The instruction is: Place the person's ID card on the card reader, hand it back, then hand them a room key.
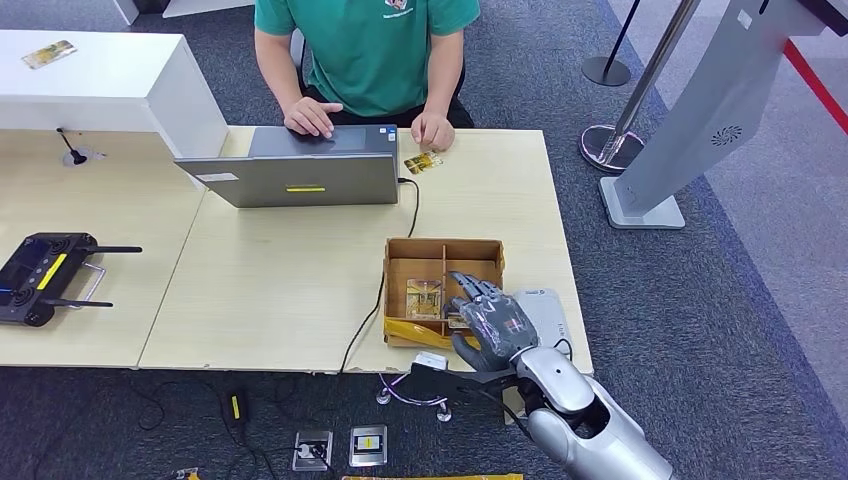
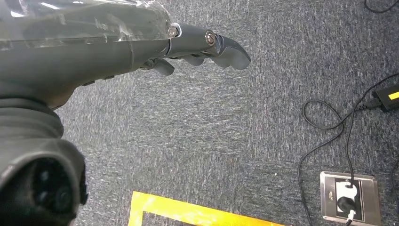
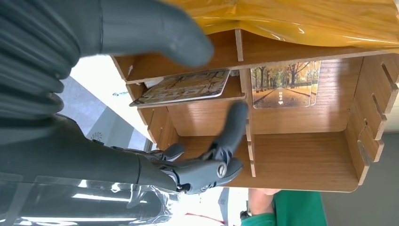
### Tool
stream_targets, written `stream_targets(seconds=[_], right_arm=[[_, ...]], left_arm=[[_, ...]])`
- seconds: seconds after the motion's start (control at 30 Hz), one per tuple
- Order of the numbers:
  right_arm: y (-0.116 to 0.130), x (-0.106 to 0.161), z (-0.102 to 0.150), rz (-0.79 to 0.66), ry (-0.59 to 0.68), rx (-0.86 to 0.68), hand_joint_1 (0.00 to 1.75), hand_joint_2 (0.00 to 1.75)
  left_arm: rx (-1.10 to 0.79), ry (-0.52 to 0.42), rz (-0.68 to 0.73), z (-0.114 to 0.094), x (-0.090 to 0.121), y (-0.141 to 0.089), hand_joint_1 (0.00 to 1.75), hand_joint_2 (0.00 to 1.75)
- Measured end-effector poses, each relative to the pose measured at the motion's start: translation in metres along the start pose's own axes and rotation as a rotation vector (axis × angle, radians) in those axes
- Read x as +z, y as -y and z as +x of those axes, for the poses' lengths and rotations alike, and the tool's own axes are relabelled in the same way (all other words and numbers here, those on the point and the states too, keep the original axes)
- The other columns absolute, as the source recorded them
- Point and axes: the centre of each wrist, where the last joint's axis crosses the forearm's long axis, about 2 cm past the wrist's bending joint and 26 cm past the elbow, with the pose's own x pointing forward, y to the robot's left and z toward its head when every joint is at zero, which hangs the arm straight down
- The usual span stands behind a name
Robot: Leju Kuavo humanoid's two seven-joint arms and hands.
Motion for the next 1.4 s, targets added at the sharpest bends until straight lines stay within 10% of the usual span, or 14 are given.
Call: stream_targets(seconds=[0.7, 0.97, 1.4], right_arm=[[0.004, -0.002, -0.006, -0.020, -0.004, -0.037, 1.06, 1.75], [0.007, -0.003, -0.009, -0.043, -0.011, -0.039, 1.71, 1.75], [0.021, -0.006, -0.017, -0.128, -0.005, -0.034, 1.69, 1.75]], left_arm=[[0.006, -0.003, 0.008, 0.000, 0.000, 0.000, 0.00, 0.00], [0.006, -0.003, 0.008, 0.000, 0.000, 0.001, 0.00, 0.00], [-0.002, 0.012, -0.005, 0.001, 0.003, 0.008, 0.00, 0.00]])
